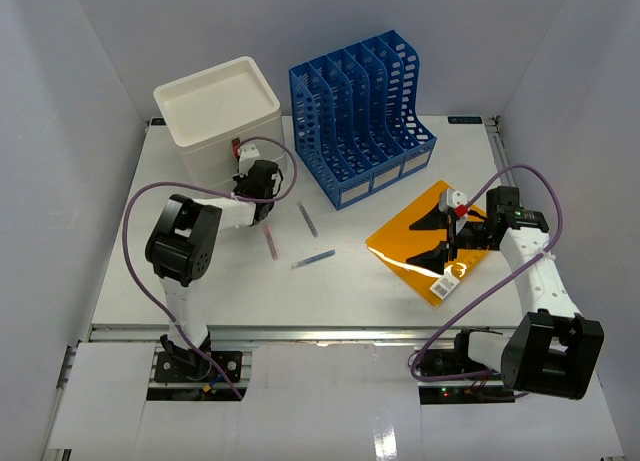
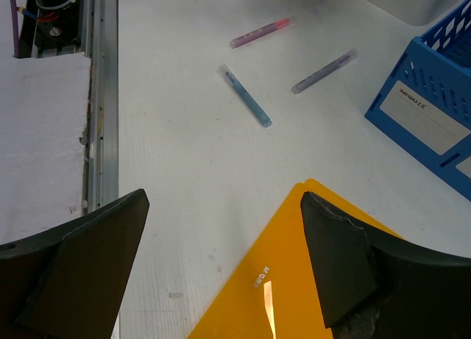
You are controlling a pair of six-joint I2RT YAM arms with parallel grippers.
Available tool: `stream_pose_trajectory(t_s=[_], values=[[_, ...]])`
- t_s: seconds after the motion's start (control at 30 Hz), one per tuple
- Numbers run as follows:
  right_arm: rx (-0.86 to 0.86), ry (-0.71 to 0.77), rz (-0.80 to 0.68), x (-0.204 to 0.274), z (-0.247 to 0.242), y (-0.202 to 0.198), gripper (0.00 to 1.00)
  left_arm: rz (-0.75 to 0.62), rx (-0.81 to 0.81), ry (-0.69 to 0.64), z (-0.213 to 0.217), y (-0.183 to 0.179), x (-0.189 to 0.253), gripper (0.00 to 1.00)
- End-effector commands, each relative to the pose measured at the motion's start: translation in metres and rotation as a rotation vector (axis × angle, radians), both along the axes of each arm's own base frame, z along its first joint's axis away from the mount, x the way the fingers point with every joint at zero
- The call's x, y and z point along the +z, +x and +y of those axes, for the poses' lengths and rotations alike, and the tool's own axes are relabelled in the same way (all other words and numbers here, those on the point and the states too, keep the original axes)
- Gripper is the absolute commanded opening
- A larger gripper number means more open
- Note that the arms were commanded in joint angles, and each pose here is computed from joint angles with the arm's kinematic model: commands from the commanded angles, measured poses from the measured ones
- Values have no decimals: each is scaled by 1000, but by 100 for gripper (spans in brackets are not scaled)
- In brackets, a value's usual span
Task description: Organize the desk
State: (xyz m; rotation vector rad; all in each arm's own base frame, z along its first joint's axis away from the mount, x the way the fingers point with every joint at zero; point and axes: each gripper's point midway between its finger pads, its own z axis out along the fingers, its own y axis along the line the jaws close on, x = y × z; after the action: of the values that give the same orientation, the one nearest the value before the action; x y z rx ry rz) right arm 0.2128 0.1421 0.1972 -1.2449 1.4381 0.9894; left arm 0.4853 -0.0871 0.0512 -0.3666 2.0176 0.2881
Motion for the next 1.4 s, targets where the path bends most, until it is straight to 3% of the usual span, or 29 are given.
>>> stream_pose_trajectory(t_s=[0.0, 0.4, 0.47, 0.57, 0.63, 0.97, 1.3, 1.37], values=[[6, 25, -40, 15, 1, 4, 90, -86, 23, -61, 8, -4, 35, 0], [5, 27, -40, 16, 0, 4, 90, -77, 1, -153, -3, -43, 28, 3], [4, 27, -40, 16, 0, 4, 90, -83, -4, -137, -2, -43, 31, 18], [3, 30, -38, 16, 0, 4, 90, -87, 3, -74, 3, -34, 37, 62], [3, 29, -41, 16, 0, 4, 90, -93, 1, -48, 2, -23, 41, 67], [5, 33, -47, 18, -1, 3, 90, -71, 18, -16, 10, 15, 41, 63], [5, 33, -42, 17, -1, 3, 90, -49, 29, -18, 11, 28, 32, 33], [5, 34, -37, 17, -1, 3, 90, -46, 29, -25, 12, 28, 31, 23]])
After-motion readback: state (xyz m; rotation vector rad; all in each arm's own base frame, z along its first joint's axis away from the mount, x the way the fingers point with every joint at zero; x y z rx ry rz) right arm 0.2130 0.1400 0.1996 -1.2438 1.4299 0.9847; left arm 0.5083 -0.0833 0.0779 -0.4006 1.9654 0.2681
